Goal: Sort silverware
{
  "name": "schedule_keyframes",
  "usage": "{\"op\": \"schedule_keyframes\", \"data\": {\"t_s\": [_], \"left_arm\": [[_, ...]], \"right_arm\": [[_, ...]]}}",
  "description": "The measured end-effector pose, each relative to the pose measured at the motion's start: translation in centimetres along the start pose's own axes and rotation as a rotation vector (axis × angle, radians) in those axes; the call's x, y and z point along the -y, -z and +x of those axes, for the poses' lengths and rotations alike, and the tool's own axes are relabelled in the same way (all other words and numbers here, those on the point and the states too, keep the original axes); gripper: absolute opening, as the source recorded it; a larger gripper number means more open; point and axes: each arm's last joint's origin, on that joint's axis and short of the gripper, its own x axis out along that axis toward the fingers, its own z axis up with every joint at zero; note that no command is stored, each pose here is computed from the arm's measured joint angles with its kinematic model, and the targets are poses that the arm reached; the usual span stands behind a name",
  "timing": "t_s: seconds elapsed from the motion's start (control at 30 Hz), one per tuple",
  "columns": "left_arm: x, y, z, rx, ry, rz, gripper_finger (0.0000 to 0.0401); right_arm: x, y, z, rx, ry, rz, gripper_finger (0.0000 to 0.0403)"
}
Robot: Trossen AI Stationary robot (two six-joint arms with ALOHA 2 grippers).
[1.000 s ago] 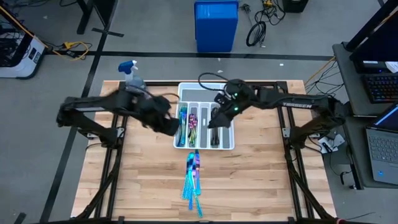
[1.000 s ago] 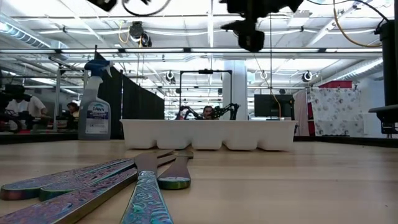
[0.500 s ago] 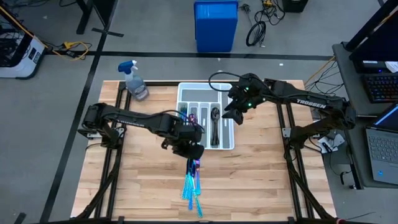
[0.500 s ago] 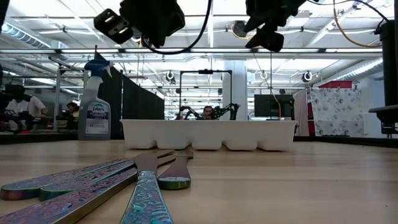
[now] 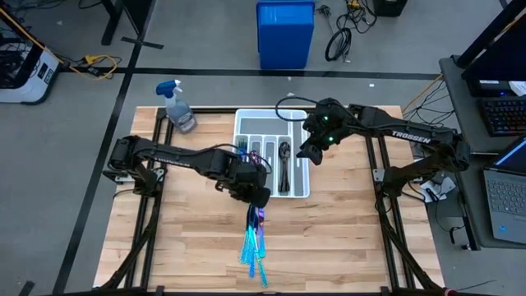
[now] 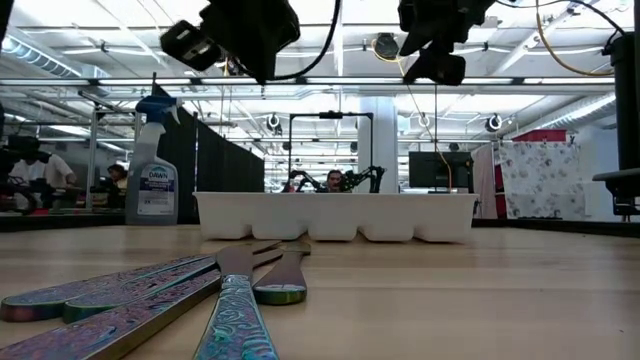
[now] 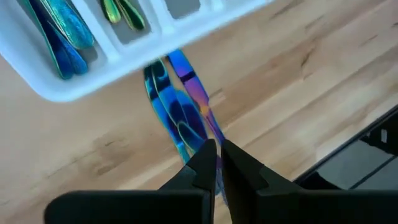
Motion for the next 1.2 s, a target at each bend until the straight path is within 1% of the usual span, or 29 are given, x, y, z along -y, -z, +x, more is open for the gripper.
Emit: {"op": "schedule_keyframes", "data": {"t_s": [0.1, 0.13, 0.2, 0.3, 0.4, 0.5, 0.63, 0.7, 0.77, 0.87, 0.93, 1.0, 1.07, 1.13, 1.2], "left_arm": [[0.4, 1.7, 0.3, -0.021, -0.007, -0.021, 0.0043], [0.4, 2.4, 0.4, -0.03, -0.021, -0.045, 0.0055], [0.6, 3.6, 0.8, -0.042, -0.05, -0.115, 0.0079], [1.0, 5.4, 1.5, -0.05, -0.066, -0.213, 0.0117], [1.5, 7.0, 2.2, -0.049, -0.058, -0.305, 0.0155], [2.0, 8.4, 3.1, -0.028, -0.044, -0.335, 0.0191], [3.0, 9.5, 5.5, 0.033, -0.005, -0.314, 0.0227], [3.7, 9.7, 7.1, 0.027, 0.034, -0.294, 0.0239], [4.1, 9.8, 8.9, -0.005, 0.041, -0.288, 0.0245], [4.0, 9.7, 11.3, -0.075, -0.004, -0.32, 0.0246], [3.8, 9.7, 12.4, -0.099, -0.043, -0.346, 0.0246], [3.8, 9.7, 13.0, -0.103, -0.04, -0.348, 0.0246], [3.9, 9.6, 13.0, -0.101, -0.037, -0.348, 0.0246], [4.3, 9.6, 12.8, -0.085, -0.006, -0.335, 0.0246], [4.7, 9.5, 12.6, -0.073, 0.042, -0.298, 0.0246]], "right_arm": [[-0.7, 0.3, 0.1, -0.012, -0.016, -0.016, 0.0166], [-0.9, 0.4, 0.2, -0.02, -0.021, -0.014, 0.0162], [-1.4, 0.8, 0.3, -0.044, -0.028, -0.016, 0.0155], [-2.0, 1.4, 0.5, -0.089, -0.035, -0.025, 0.0146], [-2.8, 2.1, 0.7, -0.14, -0.041, -0.029, 0.0142], [-3.6, 2.8, 0.9, -0.181, -0.055, -0.07, 0.0142], [-4.5, 3.4, 1.1, -0.209, -0.079, -0.153, 0.0142], [-4.8, 3.5, 1.1, -0.209, -0.09, -0.188, 0.0141], [-4.9, 3.6, 1.2, -0.211, -0.092, -0.201, 0.0141], [-4.9, 3.6, 1.2, -0.212, -0.093, -0.209, 0.0141], [-4.9, 3.6, 1.2, -0.212, -0.093, -0.208, 0.0141], [-4.9, 3.6, 1.2, -0.212, -0.09, -0.187, 0.0141], [-4.9, 3.6, 1.2, -0.212, -0.087, -0.153, 0.0141], [-4.9, 3.6, 1.2, -0.213, -0.084, -0.123, 0.0141], [-4.9, 3.6, 1.2, -0.214, -0.082, -0.101, 0.0141]]}}
